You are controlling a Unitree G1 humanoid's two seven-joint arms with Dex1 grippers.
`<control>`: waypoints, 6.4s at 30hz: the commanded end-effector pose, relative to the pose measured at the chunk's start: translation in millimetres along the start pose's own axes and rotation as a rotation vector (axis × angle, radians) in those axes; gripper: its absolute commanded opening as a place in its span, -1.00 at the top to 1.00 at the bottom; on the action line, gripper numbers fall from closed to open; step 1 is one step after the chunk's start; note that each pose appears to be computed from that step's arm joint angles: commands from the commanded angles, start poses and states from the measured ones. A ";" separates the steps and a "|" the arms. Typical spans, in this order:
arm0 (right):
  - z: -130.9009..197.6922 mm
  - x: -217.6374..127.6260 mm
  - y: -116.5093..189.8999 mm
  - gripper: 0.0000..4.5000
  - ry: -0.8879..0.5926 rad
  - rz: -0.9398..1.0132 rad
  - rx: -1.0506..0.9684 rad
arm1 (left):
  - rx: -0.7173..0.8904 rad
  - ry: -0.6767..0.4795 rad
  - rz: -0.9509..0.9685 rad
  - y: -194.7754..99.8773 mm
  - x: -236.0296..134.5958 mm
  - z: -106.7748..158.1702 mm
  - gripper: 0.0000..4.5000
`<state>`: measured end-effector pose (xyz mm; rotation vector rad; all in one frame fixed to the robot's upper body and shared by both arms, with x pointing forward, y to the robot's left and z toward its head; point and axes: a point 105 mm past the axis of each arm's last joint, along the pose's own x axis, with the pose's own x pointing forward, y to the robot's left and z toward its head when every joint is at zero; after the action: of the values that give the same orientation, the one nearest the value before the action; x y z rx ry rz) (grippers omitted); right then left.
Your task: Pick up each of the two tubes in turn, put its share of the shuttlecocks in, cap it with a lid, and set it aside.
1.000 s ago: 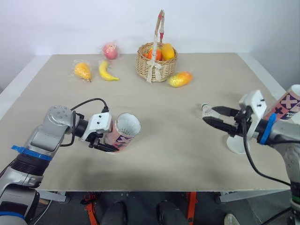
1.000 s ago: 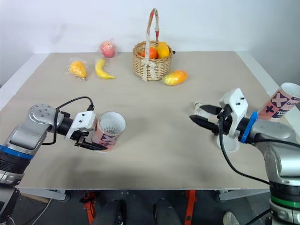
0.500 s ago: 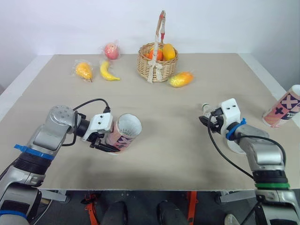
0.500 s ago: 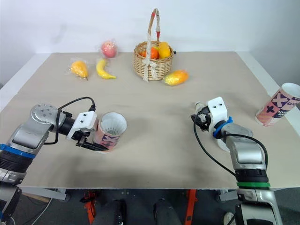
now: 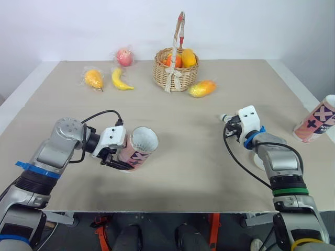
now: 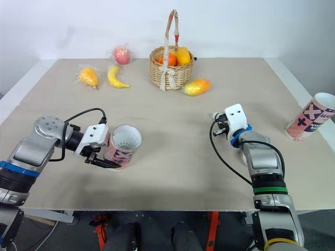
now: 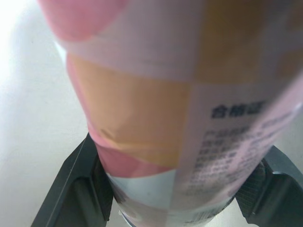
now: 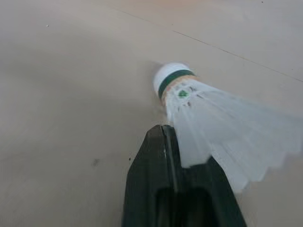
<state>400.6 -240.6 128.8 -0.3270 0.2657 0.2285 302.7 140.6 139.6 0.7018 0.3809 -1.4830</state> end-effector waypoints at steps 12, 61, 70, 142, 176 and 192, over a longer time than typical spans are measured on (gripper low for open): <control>131.2 -141.8 117.8 0.95 -0.536 0.842 -0.662 | -0.008 0.016 -0.060 -4.6 13.3 -6.3 -0.29; 164.4 -125.1 166.3 0.53 -0.558 1.122 -0.719 | -0.001 0.005 -0.061 0.6 18.6 -5.9 -0.29; 170.8 -94.1 203.2 0.96 -0.455 1.242 -1.020 | 0.007 0.009 -0.059 3.7 16.8 -4.6 -0.29; 165.9 -70.7 249.7 0.96 -0.168 1.447 -1.094 | -0.017 -0.028 -0.015 6.4 19.1 -2.3 -0.29; 69.8 -105.6 -7.7 0.96 0.028 0.558 -0.557 | -0.034 -0.588 0.088 9.9 63.7 76.8 -0.29; -14.9 -105.8 -97.5 -0.47 0.405 0.413 -0.392 | -0.056 -0.529 0.005 -2.5 100.5 67.5 -0.29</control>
<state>324.0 -352.3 175.5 -0.7163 0.6818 0.6238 295.0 20.1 122.7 0.2126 0.0443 -1.5851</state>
